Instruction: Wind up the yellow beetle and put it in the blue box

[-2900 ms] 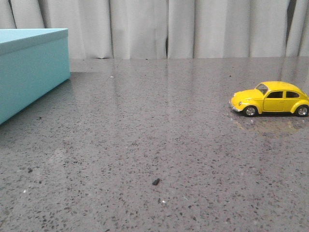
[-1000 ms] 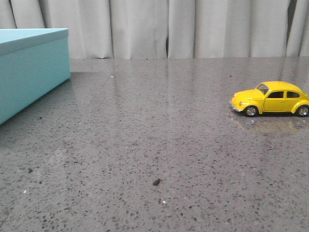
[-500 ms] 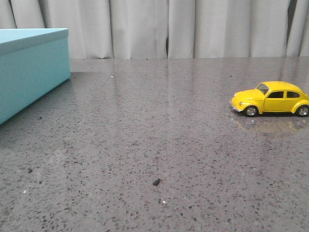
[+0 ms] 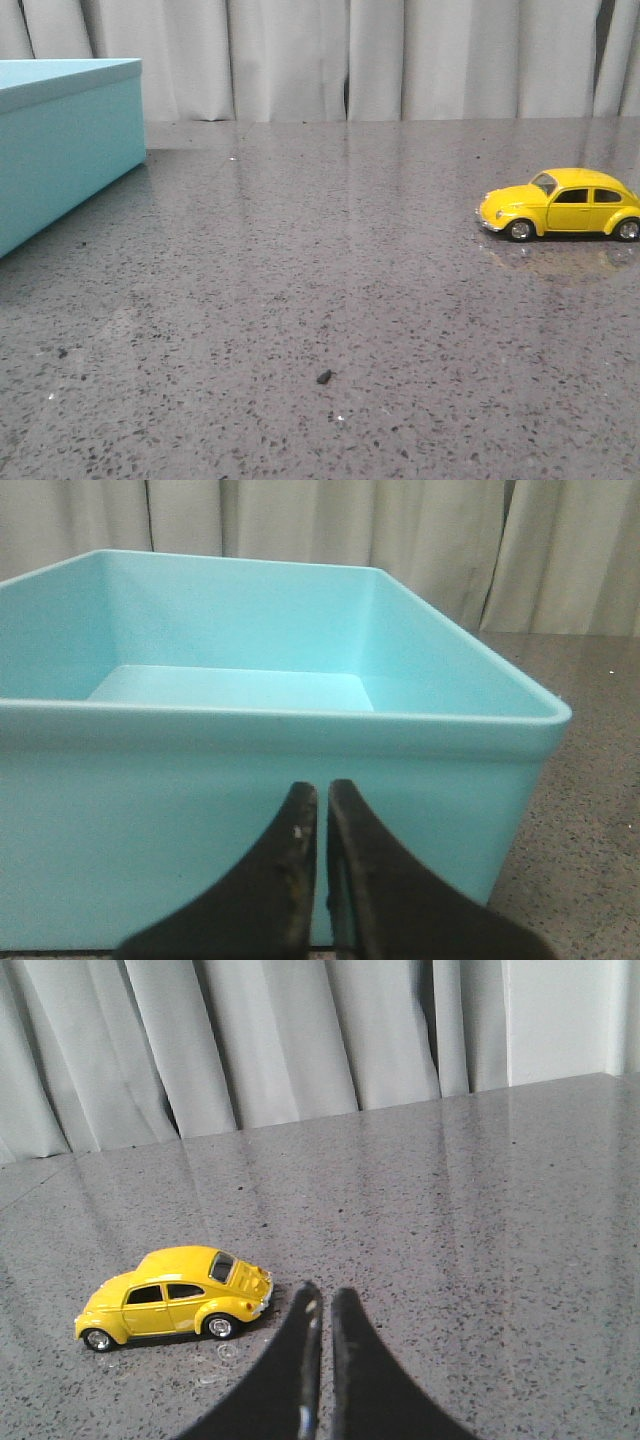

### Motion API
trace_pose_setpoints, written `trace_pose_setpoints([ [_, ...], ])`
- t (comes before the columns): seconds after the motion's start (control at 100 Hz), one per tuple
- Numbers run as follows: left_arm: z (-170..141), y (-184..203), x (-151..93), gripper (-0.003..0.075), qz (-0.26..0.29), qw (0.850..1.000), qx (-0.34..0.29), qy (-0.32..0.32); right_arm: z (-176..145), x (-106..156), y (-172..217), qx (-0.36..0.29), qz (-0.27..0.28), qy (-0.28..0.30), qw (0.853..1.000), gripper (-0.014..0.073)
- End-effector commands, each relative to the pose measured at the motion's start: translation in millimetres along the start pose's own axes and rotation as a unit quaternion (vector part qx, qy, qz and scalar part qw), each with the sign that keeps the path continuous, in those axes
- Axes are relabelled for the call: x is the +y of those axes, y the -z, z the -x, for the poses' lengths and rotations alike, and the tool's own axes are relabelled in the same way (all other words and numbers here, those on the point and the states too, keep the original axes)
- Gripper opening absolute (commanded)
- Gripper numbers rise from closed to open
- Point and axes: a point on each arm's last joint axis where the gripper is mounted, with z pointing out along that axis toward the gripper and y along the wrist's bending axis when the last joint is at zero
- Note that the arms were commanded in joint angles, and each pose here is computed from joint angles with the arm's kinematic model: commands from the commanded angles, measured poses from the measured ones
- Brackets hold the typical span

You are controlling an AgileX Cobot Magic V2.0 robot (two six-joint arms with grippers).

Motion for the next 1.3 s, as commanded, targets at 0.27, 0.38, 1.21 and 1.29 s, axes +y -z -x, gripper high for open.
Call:
trace_pose_setpoints([
  [0.27, 10.5, 3.0, 1.4, -0.0019, -0.003, 0.991, -0.118, 0.062, 14.2, -3.4, 2.6, -0.108, -0.003, -0.112, 0.988, -0.0049],
  [0.38, 21.4, 5.1, 1.1, -0.0019, -0.005, 0.988, -0.141, 0.069, 31.8, -3.0, 6.6, -0.150, 0.000, -0.150, 0.977, -0.0049],
  [1.21, 132.9, -43.3, -13.1, -0.0019, -0.025, 0.997, 0.061, 0.051, 187.3, 58.5, -131.3, 0.371, 0.112, 0.004, 0.922, -0.0048],
  [1.29, 131.5, -43.0, -15.1, -0.0019, -0.034, 0.996, 0.069, 0.050, 185.9, 61.5, -149.1, 0.406, 0.111, 0.027, 0.907, -0.0047],
])
